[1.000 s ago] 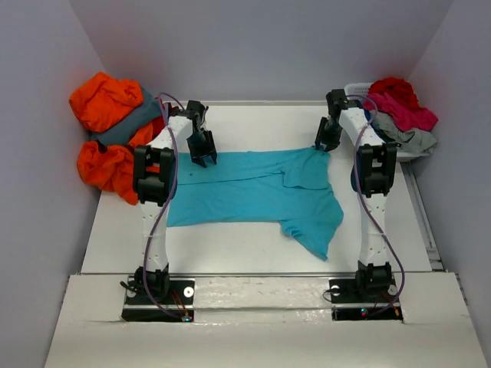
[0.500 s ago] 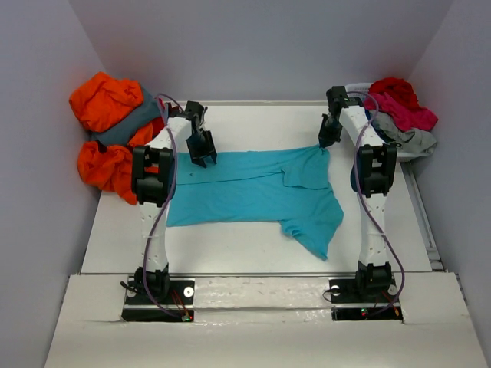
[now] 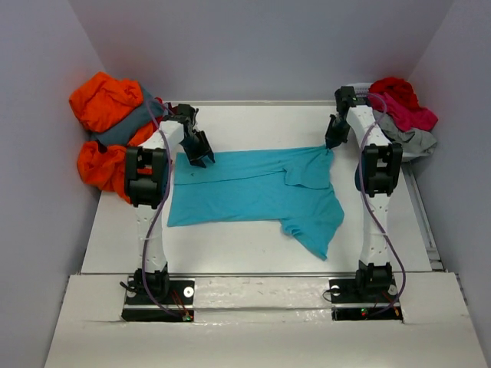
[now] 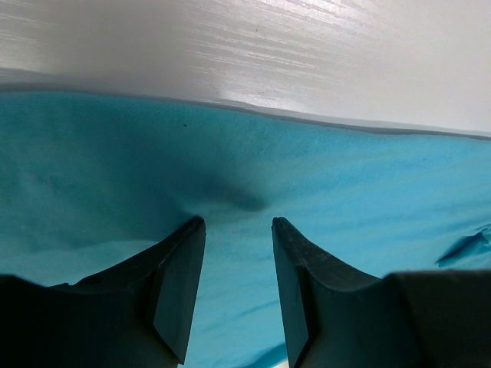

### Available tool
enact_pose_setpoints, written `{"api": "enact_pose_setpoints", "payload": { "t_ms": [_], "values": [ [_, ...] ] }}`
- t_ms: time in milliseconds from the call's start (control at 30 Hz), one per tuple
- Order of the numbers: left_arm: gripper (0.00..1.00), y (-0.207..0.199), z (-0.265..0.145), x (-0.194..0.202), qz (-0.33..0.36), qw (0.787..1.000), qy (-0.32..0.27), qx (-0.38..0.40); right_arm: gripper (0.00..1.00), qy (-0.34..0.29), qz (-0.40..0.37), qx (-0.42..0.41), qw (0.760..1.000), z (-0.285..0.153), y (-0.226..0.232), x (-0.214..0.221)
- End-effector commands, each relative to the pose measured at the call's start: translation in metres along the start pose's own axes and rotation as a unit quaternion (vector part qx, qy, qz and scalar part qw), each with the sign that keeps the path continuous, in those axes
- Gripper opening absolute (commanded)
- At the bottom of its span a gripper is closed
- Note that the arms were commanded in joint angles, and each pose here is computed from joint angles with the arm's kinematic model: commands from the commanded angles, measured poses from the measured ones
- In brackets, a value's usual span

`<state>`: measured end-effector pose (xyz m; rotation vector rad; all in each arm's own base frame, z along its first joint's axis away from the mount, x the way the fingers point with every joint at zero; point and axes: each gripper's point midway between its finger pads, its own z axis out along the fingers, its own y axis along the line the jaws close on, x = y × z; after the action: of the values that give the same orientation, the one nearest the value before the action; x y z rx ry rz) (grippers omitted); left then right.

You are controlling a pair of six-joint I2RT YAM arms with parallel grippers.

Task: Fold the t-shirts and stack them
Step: Fold the flattened T-shirt at the center of the board.

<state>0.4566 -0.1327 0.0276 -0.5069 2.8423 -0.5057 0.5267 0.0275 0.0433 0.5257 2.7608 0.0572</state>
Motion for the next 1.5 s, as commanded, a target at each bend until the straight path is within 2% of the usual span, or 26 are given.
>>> {"api": "enact_pose_setpoints", "payload": {
  "t_ms": [0, 533, 700, 867, 1267, 1467],
  "values": [
    [0.53, 0.030, 0.012, 0.017, -0.021, 0.998, 0.030, -0.044, 0.09, -0.025, 0.015, 0.004, 1.000, -0.029, -0.013, -0.014],
    [0.53, 0.038, 0.005, 0.005, -0.029, 0.998, 0.019, -0.044, 0.21, -0.015, 0.031, 0.058, 0.998, -0.032, -0.042, -0.007],
    [0.53, 0.041, 0.004, 0.003, -0.032, 0.998, 0.018, -0.044, 0.30, -0.020, 0.038, 0.063, 0.997, -0.037, -0.048, -0.010],
    [0.54, 0.041, 0.004, 0.002, -0.031, 0.998, 0.018, -0.044, 0.34, -0.026, 0.040, 0.075, 0.996, -0.043, -0.052, -0.012],
    [0.53, 0.051, 0.000, -0.002, -0.032, 0.998, 0.017, -0.054, 0.35, -0.025, 0.051, 0.075, 0.996, -0.048, -0.060, -0.012],
    [0.53, 0.052, -0.002, -0.010, -0.025, 0.998, 0.006, -0.064, 0.35, -0.042, 0.056, 0.045, 0.997, -0.075, -0.050, -0.017]
  ]
}}
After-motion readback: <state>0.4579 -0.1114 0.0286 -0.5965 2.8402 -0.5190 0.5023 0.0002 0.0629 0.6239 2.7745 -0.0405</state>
